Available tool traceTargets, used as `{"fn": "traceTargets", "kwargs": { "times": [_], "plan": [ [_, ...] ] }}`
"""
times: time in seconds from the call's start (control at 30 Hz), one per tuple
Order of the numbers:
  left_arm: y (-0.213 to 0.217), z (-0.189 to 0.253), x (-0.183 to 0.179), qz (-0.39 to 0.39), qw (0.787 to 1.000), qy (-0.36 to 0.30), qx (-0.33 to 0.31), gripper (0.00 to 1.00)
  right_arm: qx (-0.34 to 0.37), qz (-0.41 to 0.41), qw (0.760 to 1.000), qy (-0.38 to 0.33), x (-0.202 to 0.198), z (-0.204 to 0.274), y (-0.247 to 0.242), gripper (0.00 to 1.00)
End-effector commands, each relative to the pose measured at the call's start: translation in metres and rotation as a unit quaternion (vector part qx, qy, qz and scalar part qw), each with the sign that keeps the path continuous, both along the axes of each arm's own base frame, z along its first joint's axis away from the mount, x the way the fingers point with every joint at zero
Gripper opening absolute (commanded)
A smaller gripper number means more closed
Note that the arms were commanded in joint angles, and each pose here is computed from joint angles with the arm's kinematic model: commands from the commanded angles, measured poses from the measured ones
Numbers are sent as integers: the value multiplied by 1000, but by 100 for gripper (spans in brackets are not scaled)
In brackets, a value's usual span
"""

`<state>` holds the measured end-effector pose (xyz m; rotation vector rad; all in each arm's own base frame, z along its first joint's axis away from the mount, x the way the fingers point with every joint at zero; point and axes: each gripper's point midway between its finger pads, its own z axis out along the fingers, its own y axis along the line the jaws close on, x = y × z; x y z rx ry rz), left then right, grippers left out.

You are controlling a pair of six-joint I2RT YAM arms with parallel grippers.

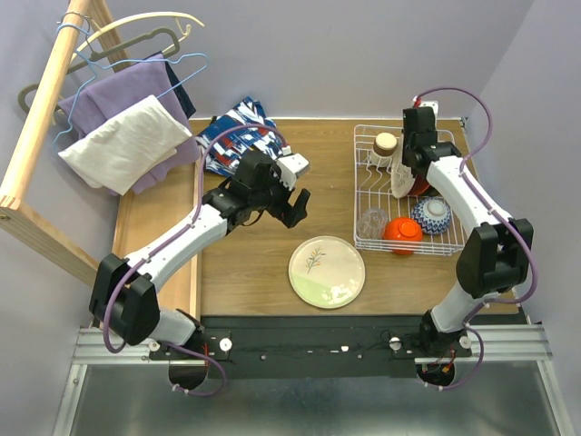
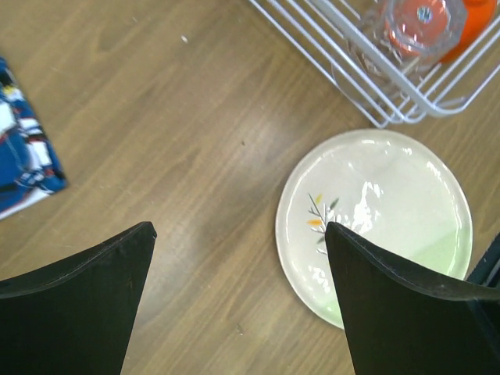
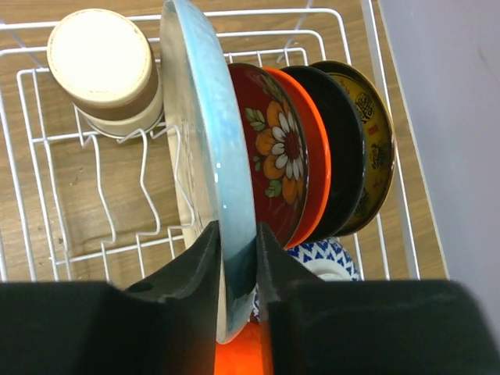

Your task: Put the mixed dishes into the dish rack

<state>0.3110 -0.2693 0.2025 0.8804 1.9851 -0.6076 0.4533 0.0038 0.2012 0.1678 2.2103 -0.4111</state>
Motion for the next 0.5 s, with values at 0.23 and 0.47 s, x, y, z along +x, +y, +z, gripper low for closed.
{"fn": "traceTargets", "kwargs": {
  "times": [0.23, 0.47],
  "plan": [
    [-7, -62, -15, -27, 996, 87, 21, 99, 0, -11, 997, -72, -20, 66, -16, 56],
    [-4, -94, -14, -22, 992, 117, 49, 99, 10, 37, 997, -71, -40, 82, -7, 65]
  ]
}}
